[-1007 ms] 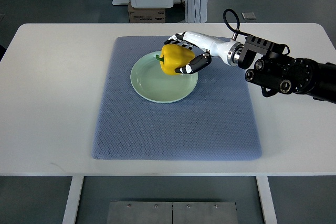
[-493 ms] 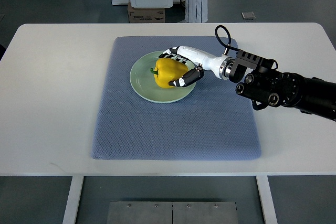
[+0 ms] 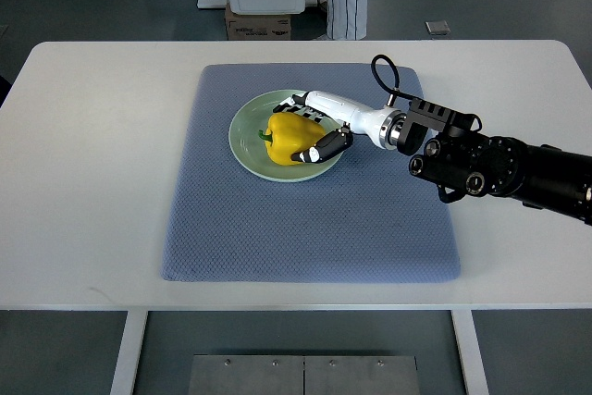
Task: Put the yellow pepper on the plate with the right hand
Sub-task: 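Lower the pepper onto the green plate with the right hand, then open the right hand's fingers and withdraw from the pepper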
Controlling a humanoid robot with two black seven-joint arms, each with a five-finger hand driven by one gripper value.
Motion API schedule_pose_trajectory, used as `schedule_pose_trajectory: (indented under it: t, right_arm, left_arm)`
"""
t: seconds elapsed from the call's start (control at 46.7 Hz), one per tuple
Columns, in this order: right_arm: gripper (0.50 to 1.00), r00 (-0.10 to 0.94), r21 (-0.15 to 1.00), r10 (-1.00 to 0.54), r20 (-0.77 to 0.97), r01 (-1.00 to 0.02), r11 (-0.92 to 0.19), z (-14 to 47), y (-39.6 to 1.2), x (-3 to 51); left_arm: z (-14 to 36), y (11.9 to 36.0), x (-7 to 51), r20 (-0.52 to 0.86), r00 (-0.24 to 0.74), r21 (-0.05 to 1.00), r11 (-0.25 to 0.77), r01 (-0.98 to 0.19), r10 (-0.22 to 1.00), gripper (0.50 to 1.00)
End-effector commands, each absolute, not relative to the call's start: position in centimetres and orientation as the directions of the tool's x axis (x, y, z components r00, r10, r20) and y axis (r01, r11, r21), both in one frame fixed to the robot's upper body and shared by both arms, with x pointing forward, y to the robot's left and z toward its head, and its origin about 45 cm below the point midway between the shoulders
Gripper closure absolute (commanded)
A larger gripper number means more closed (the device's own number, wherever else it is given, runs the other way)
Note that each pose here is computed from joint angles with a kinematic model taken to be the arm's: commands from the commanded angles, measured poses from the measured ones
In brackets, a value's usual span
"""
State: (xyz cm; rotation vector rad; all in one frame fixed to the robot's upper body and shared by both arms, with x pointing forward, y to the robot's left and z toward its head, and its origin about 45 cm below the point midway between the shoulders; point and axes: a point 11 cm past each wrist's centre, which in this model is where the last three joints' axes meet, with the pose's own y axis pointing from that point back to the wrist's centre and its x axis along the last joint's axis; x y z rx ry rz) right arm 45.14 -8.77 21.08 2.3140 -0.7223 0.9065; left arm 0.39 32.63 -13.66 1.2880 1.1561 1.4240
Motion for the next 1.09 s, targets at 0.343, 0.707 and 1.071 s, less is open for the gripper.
schedule_pose_trajectory:
  t: [0.343, 0.707, 1.071]
  right_arm:
    - [0.712, 0.628, 0.289, -0.279, 0.726, -0.648, -0.705, 21.1, -8.8, 45.2]
    - [0.532, 0.627, 0.273, -0.306, 0.717, -0.656, -0.704, 21.1, -8.7, 45.2]
    - [0.502, 0.590, 0.183, -0.437, 0.679, -0.712, -0.678, 23.6, -9.4, 46.6]
  left_arm:
    - [-13.7, 32.6, 0.4, 0.188, -0.086, 0.982, -0.190, -0.017, 0.978, 0.500]
    - [-13.7, 32.6, 0.4, 0.188, -0.086, 0.982, -0.190, -0.017, 0.978, 0.500]
    - [-13.7, 32.6, 0.4, 0.188, -0.086, 0.982, -0.190, -0.017, 0.978, 0.500]
